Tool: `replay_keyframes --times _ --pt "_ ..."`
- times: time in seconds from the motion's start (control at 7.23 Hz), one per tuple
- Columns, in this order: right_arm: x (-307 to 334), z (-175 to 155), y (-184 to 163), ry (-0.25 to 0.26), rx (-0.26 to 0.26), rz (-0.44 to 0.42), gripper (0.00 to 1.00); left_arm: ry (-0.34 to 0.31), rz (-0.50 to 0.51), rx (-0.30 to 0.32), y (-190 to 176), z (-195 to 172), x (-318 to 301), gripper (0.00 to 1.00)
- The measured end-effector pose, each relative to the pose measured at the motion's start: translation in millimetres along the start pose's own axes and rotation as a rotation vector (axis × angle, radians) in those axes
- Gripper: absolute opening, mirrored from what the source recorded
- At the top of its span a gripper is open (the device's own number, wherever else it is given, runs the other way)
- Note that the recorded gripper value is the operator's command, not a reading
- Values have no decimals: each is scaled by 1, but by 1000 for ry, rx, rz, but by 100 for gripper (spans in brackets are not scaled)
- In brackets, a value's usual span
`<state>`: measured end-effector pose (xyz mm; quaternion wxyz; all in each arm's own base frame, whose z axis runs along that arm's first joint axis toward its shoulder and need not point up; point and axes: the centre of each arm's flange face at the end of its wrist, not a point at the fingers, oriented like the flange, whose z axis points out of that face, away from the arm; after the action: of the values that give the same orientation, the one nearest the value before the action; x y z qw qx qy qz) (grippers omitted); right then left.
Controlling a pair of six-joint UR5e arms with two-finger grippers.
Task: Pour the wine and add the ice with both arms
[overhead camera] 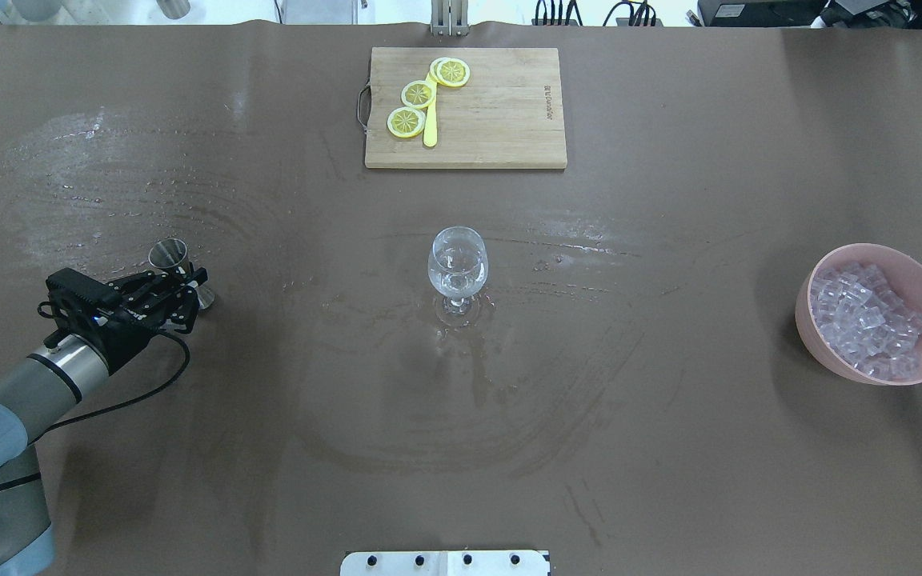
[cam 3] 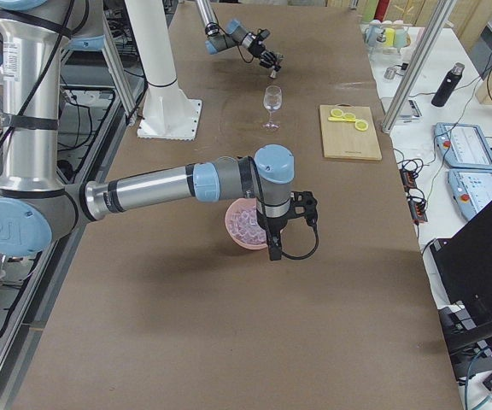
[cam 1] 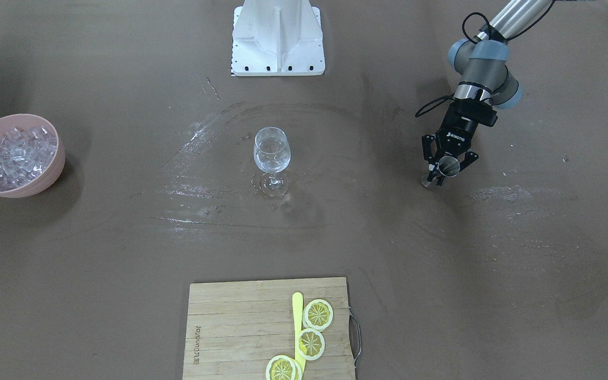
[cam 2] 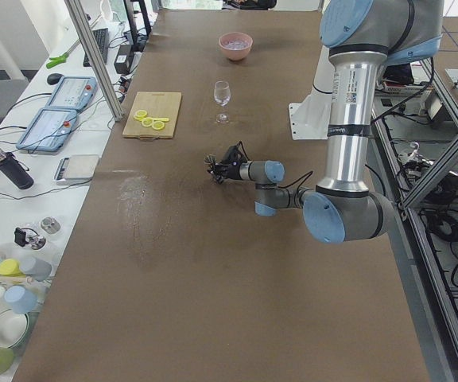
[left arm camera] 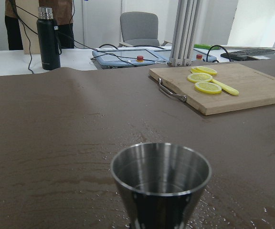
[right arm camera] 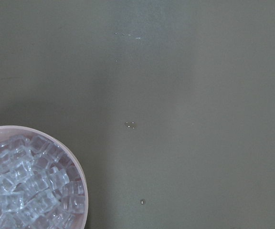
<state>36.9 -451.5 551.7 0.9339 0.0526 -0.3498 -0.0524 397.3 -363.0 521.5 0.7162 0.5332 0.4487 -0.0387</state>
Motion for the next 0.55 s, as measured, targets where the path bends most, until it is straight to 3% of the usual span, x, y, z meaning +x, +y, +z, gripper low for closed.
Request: replay_keyframes --times 0.14,0.55 --pt "0 0 0 0 0 0 100 14 20 9 -1 -1 0 98" --pt "0 0 0 0 1 -1 100 27 39 9 3 -2 -3 99"
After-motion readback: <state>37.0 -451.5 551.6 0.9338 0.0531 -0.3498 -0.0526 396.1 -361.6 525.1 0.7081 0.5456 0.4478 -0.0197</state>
